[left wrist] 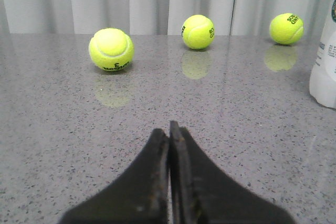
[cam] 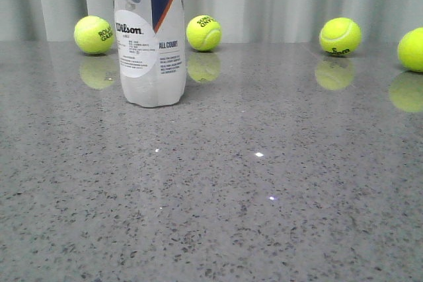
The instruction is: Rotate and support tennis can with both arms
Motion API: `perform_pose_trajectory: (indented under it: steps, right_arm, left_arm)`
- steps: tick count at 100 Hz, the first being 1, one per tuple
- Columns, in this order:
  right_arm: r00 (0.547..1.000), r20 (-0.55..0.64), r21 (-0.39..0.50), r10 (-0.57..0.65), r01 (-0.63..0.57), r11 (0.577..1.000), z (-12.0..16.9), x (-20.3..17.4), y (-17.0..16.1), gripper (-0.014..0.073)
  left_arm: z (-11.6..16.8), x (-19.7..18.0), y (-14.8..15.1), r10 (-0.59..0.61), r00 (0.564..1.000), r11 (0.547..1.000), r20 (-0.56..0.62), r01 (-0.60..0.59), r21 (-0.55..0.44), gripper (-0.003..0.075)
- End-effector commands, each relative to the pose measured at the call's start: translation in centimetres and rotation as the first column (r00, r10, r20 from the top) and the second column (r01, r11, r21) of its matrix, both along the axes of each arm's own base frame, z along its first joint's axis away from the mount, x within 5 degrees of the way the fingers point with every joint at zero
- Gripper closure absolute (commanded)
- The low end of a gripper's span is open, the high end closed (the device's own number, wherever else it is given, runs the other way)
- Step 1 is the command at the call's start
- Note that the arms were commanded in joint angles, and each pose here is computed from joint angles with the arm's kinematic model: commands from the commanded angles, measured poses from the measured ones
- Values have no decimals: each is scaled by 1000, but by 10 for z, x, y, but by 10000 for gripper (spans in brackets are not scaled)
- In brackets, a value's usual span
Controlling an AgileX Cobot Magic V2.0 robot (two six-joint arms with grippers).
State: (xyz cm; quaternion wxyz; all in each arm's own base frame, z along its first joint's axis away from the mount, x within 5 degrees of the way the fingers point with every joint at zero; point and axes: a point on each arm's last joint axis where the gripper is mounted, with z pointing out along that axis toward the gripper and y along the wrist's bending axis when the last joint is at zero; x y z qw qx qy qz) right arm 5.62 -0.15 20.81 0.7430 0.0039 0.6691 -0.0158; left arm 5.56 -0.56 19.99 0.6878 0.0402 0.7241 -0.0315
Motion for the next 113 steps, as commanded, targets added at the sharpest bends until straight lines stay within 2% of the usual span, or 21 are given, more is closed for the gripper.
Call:
perform_pose_trajectory:
  steps: [1, 30, 113]
  right_arm:
    - [997, 79, -41, -5, 8, 999, 6, -2, 0, 664]
    - [1000, -16, -45, -15, 14, 999, -3, -1, -1, 664]
    - [1000, -16, -45, -15, 14, 999, -3, -1, -1, 664]
  left_arm:
    - [-5, 0, 0, 3, 998, 1000, 69, 0, -30, 738]
    - [-5, 0, 0, 3, 998, 1000, 69, 0, -30, 738]
    - [-5, 0, 0, 3, 998, 1000, 69, 0, -30, 738]
